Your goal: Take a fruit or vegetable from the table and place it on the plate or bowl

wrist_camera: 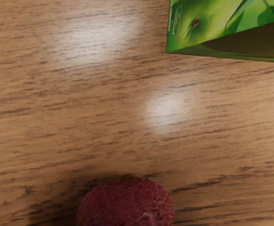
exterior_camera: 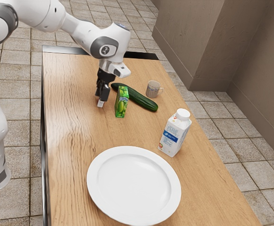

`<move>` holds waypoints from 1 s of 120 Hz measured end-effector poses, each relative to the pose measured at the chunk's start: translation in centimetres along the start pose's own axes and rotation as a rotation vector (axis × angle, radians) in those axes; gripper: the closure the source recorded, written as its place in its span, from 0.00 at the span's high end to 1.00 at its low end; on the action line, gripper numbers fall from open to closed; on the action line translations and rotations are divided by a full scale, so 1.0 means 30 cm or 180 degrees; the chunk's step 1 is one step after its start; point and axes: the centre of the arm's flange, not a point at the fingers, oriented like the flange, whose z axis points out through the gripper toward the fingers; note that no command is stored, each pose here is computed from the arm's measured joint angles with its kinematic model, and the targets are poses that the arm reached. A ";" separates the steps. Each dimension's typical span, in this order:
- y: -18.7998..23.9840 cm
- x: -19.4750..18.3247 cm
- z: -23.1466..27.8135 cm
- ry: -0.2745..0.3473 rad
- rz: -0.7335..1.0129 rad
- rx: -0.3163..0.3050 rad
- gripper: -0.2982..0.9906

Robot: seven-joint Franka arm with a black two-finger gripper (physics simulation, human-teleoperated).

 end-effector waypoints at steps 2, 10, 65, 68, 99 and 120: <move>0.000 0.000 0.001 -0.0001 0.0000 -0.0001 0.77; -0.002 0.002 0.006 -0.0004 0.0000 -0.0006 0.77; 0.003 0.020 0.009 0.0025 0.0017 0.0021 0.44; 0.007 0.023 0.006 0.0030 0.0025 0.0030 0.42; 0.004 -0.028 -0.092 0.0147 -0.0110 0.0121 0.37; 0.167 -0.014 -0.276 0.0097 -0.0011 0.0236 0.37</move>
